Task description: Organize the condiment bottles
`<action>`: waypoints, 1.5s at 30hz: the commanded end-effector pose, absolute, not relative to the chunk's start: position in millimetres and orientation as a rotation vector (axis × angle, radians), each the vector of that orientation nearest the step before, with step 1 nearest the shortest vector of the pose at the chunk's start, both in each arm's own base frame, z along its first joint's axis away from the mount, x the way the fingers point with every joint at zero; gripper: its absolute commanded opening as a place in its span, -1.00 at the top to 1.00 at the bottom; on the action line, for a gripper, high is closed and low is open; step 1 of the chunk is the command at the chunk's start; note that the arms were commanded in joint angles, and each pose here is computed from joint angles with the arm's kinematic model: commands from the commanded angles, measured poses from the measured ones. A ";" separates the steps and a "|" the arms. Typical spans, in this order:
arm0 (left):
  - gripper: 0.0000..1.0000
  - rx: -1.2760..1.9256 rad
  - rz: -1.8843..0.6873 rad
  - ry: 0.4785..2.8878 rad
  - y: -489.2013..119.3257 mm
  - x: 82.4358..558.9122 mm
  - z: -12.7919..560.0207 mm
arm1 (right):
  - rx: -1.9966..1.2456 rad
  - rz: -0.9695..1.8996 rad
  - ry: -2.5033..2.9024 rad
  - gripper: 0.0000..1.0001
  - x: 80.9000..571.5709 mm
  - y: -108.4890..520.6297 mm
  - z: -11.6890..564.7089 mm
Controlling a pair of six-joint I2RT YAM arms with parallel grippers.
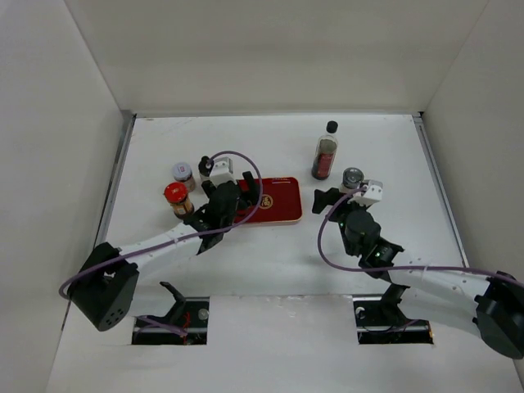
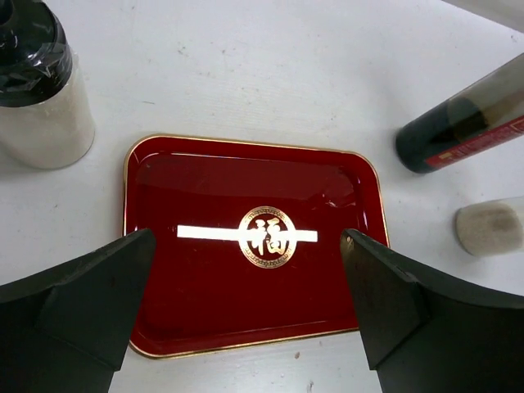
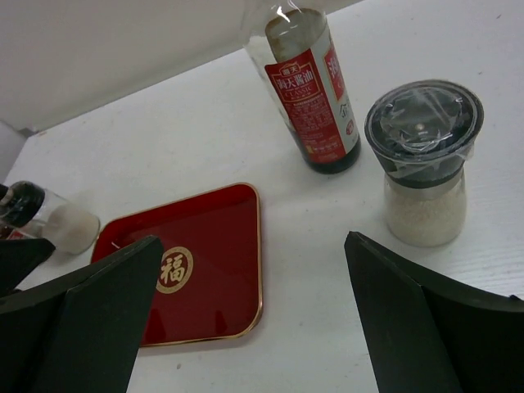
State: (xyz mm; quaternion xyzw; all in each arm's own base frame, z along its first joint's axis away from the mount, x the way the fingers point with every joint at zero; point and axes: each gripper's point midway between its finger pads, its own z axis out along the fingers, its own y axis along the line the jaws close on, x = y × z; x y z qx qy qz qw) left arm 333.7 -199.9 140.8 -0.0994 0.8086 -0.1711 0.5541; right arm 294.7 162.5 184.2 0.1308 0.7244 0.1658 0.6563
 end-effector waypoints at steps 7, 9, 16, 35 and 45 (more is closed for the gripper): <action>-1.00 -0.332 -0.389 1.692 -169.2 313.3 225.0 | 0.201 0.468 1.629 -1.00 285.9 190.2 190.9; -1.00 -0.353 -0.322 1.646 -149.7 305.1 240.1 | 0.177 0.510 1.619 -1.00 280.4 198.1 192.8; -1.00 -0.550 -0.001 1.509 -38.0 253.3 289.2 | 0.153 0.566 1.610 0.49 274.5 203.0 198.0; -0.80 -0.623 0.124 1.842 -4.2 304.0 196.9 | 0.071 0.647 1.672 -0.86 268.9 226.2 188.7; -0.80 -0.629 0.156 1.919 -3.4 333.6 145.2 | 0.059 0.665 1.670 -0.92 269.2 231.0 186.5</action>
